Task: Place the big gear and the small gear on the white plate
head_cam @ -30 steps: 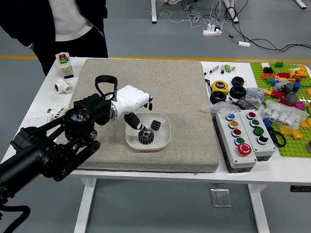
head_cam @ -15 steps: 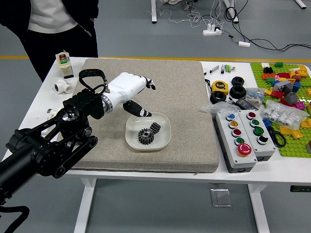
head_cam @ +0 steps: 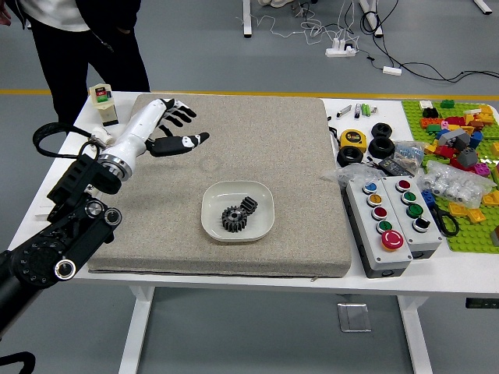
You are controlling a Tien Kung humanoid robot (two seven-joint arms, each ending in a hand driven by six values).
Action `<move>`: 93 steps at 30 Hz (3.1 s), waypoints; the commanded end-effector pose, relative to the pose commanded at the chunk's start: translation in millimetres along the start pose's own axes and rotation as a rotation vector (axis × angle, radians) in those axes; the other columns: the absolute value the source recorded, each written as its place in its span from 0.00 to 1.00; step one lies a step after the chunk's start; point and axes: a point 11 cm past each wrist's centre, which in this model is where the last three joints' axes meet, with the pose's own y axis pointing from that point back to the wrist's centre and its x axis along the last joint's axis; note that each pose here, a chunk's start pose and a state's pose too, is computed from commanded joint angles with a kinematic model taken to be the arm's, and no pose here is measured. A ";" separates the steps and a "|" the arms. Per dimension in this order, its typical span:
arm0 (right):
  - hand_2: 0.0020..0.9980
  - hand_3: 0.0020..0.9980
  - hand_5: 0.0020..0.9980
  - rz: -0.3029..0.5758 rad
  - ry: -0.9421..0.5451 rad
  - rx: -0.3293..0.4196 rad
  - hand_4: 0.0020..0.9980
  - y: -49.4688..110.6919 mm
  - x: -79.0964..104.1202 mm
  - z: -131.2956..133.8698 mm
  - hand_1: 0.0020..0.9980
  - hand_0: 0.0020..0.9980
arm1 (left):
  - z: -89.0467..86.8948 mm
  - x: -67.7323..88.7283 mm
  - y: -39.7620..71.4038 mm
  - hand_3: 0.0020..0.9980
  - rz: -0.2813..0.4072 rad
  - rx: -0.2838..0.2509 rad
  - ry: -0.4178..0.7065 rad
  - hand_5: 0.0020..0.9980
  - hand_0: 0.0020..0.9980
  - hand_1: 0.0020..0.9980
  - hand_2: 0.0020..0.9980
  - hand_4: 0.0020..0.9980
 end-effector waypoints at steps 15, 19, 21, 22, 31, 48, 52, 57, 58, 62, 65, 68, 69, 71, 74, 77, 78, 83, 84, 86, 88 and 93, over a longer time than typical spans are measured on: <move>0.78 0.66 0.74 -0.001 0.003 -0.005 0.84 0.0 -3.7 3.1 0.71 0.67 | -59.1 24.8 35.9 0.65 0.057 0.132 0.674 0.54 0.42 0.60 0.68 0.87; 0.78 0.66 0.74 -0.003 0.002 -0.008 0.84 0.0 -5.4 4.8 0.71 0.67 | -67.1 23.1 44.9 0.66 0.062 0.137 0.791 0.57 0.43 0.62 0.69 0.89; 0.78 0.66 0.74 -0.004 0.001 -0.009 0.84 0.0 -6.3 5.7 0.71 0.67 | -70.9 23.2 49.9 0.66 0.061 0.133 0.817 0.57 0.43 0.62 0.69 0.89; 0.78 0.66 0.74 -0.004 0.001 -0.009 0.84 0.0 -6.7 5.9 0.71 0.67 | -71.9 23.1 51.3 0.66 0.061 0.132 0.822 0.57 0.43 0.62 0.69 0.89; 0.78 0.66 0.74 -0.006 0.003 -0.013 0.84 0.0 -8.9 9.0 0.71 0.67 | -86.0 22.5 64.0 0.67 0.071 0.155 0.833 0.57 0.43 0.62 0.69 0.88; 0.78 0.66 0.74 -0.001 -0.006 -0.008 0.84 -0.2 -6.8 8.3 0.71 0.67 | -90.0 29.2 68.4 0.68 0.091 0.148 0.830 0.59 0.44 0.62 0.70 0.90; 0.78 0.66 0.74 0.000 -0.011 -0.005 0.84 -0.1 -6.3 7.1 0.71 0.67 | -90.2 31.4 68.1 0.69 0.103 0.141 0.829 0.61 0.45 0.63 0.70 0.90; 0.78 0.65 0.74 0.000 -0.017 -0.006 0.84 -0.1 -7.3 7.8 0.71 0.67 | -93.1 35.5 68.1 0.79 0.159 0.136 0.836 0.66 0.63 0.84 0.87 0.92; 0.78 0.65 0.74 -0.002 -0.017 -0.008 0.84 -0.1 -8.5 9.1 0.71 0.67 | -93.1 35.8 67.7 0.79 0.166 0.134 0.839 0.66 0.63 0.84 0.87 0.92; 0.78 0.65 0.74 0.003 0.002 0.008 0.83 0.0 -6.6 4.1 0.71 0.67 | -91.0 42.7 68.8 0.85 0.185 0.097 0.846 0.78 0.73 0.94 0.98 0.95; 0.78 0.65 0.74 0.006 0.006 0.019 0.83 0.2 -4.9 -0.5 0.71 0.67 | -92.4 48.9 71.4 0.85 0.196 0.082 0.850 0.78 0.73 0.94 0.98 0.95; 0.78 0.64 0.74 0.020 0.019 0.043 0.83 0.8 3.6 -12.2 0.71 0.67 | -97.3 63.8 81.5 0.88 0.246 0.048 0.865 0.86 0.76 0.98 1.00 0.96; 0.78 0.64 0.74 0.025 0.021 0.049 0.83 1.0 6.8 -15.0 0.71 0.67 | -99.3 68.8 85.8 0.88 0.266 0.035 0.872 0.86 0.76 0.98 1.00 0.96; 0.78 0.64 0.74 0.031 0.027 0.054 0.83 1.1 10.1 -17.4 0.71 0.67 | -102.2 77.0 92.4 0.88 0.294 0.018 0.877 0.86 0.76 0.98 1.00 0.96; 0.78 0.65 0.74 0.040 0.039 0.060 0.83 1.3 14.0 -19.7 0.71 0.67 | -106.9 86.5 103.0 0.88 0.327 0.000 0.879 0.88 0.76 0.98 1.00 0.97; 0.78 0.65 0.74 0.042 0.041 0.063 0.83 1.3 15.3 -20.7 0.71 0.67 | -110.0 89.4 108.5 0.88 0.340 -0.002 0.878 0.88 0.76 0.98 1.00 0.97; 0.78 0.65 0.74 0.043 0.041 0.063 0.83 1.4 15.4 -20.8 0.71 0.67 | -110.3 89.6 109.0 0.88 0.341 -0.001 0.878 0.88 0.76 0.98 1.00 0.97; 0.78 0.64 0.74 0.044 0.047 0.064 0.83 1.4 15.6 -21.0 0.71 0.67 | -114.2 96.5 114.5 0.89 0.367 -0.003 0.875 0.89 0.76 0.98 1.00 0.97; 0.78 0.64 0.74 0.044 0.047 0.065 0.83 1.4 15.6 -21.0 0.71 0.67 | -113.9 98.2 114.6 0.89 0.371 -0.006 0.874 0.89 0.76 0.98 1.00 0.97; 0.78 0.64 0.74 0.044 0.049 0.065 0.83 1.4 15.8 -21.2 0.70 0.66 | -112.9 101.1 114.7 0.89 0.376 -0.011 0.871 0.89 0.76 0.98 1.00 0.97; 0.78 0.64 0.74 0.045 0.050 0.066 0.83 1.4 15.9 -21.4 0.70 0.66 | -112.4 103.1 115.0 0.89 0.380 -0.015 0.869 0.89 0.76 0.98 1.00 0.97; 0.78 0.64 0.74 0.047 0.053 0.067 0.82 1.5 16.8 -21.8 0.70 0.66 | -114.6 106.8 117.8 0.89 0.393 -0.014 0.868 0.90 0.76 0.98 1.00 0.97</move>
